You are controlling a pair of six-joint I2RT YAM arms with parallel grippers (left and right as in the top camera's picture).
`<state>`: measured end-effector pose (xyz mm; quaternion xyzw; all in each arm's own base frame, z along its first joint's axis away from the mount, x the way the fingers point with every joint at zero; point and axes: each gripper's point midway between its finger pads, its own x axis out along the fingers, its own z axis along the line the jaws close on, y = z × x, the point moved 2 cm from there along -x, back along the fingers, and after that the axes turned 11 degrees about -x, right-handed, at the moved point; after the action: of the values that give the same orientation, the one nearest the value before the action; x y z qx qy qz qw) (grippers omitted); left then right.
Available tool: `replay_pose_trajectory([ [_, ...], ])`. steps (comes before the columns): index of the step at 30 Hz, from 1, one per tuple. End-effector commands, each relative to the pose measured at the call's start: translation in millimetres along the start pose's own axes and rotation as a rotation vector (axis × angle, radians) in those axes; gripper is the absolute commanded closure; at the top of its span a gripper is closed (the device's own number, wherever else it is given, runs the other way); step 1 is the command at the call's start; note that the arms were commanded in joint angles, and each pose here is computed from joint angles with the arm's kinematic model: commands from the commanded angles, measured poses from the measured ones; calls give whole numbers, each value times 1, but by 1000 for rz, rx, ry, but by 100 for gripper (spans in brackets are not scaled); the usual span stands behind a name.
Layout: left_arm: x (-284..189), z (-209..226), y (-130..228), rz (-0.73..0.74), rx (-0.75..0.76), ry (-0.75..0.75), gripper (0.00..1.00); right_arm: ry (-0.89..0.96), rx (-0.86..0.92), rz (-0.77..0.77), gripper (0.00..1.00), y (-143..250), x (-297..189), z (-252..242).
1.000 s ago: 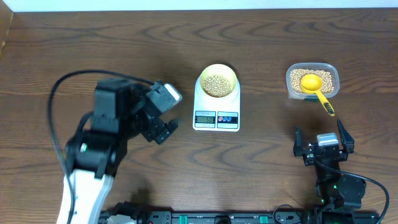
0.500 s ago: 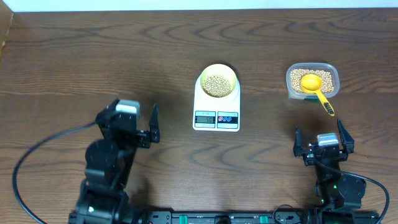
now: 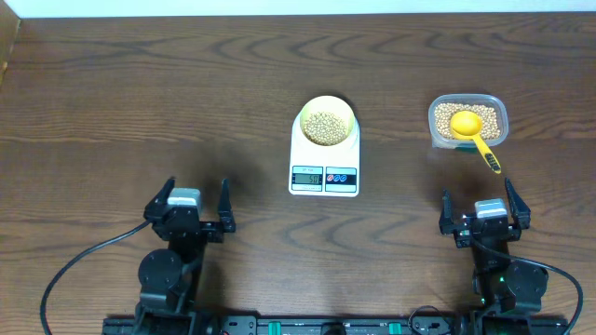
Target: Scoop item into bowl and weigh 50g on scale
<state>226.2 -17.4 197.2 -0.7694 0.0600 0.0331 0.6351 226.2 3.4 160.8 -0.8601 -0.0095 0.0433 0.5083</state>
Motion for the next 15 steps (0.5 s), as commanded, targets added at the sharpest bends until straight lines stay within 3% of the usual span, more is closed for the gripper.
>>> replay_pose_trajectory([
  [1, -2, 11, 5, -33, -14, -39, 6, -6, 14, -3, 1, 0, 0, 1],
  [7, -3, 18, 20, -63, -19, -44, 6, -6, 14, -4, 1, 0, 0, 2],
  [15, 4, 25, 51, 5, -17, -61, 6, -6, 14, -3, 1, 0, 0, 1],
])
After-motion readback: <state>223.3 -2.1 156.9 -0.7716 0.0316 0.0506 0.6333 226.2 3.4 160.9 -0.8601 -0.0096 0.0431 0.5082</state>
